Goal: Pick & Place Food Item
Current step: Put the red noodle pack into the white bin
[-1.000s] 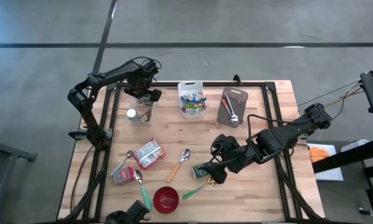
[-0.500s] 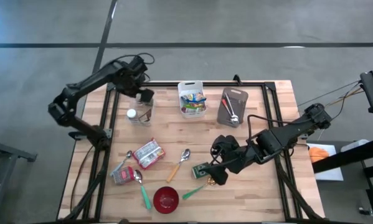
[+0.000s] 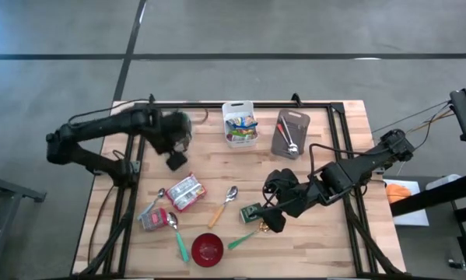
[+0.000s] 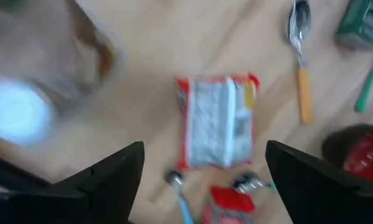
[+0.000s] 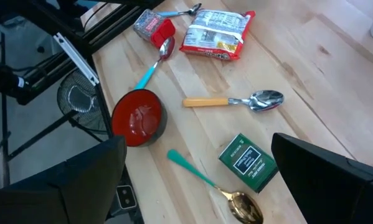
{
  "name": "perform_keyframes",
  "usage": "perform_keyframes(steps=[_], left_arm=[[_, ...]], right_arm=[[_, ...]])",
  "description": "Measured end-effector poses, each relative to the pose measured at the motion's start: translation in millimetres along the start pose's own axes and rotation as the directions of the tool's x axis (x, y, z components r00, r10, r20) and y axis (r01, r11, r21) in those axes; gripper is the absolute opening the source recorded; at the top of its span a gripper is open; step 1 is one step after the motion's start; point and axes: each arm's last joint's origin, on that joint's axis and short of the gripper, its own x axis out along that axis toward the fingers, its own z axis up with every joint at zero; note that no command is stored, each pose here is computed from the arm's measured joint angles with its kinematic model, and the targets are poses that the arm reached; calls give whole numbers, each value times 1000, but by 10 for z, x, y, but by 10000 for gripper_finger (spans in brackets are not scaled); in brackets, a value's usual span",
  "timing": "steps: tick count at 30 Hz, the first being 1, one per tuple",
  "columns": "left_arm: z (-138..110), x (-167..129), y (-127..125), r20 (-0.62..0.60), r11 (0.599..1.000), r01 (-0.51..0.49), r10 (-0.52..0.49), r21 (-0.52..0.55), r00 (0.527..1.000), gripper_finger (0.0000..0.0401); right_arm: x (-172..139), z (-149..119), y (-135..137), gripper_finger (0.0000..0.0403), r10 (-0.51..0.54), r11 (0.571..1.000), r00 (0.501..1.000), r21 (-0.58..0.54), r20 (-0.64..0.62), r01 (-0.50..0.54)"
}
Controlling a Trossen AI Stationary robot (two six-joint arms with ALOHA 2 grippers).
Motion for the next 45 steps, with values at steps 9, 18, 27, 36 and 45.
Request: perform_keyframes(steps=[9,18,27,36,45], left_arm=[[-594,389,-305,-149,997,-62,68,42,986,337],[-1174,621,-628,-220,907,5,97,421,971,337],[-1354,830,-721,-264,903,106,8,416,965,337],[-1352,844,-757,-254,911,131,-30,392,967,337],[-1351,844,-760,-254,881,149,-33,449,967,337]], right_arm=[[-5,-12,8,398,3,1000,1000,-24,-3,-3],[-24,-59,40,398,14,998,1000,-62,-11,-15],[-32,-88,56,398,19,997,1000,-77,-18,-20],[-43,-126,76,398,26,997,999,-79,-25,-28],[-48,-136,83,398,27,997,999,-78,-25,-29]])
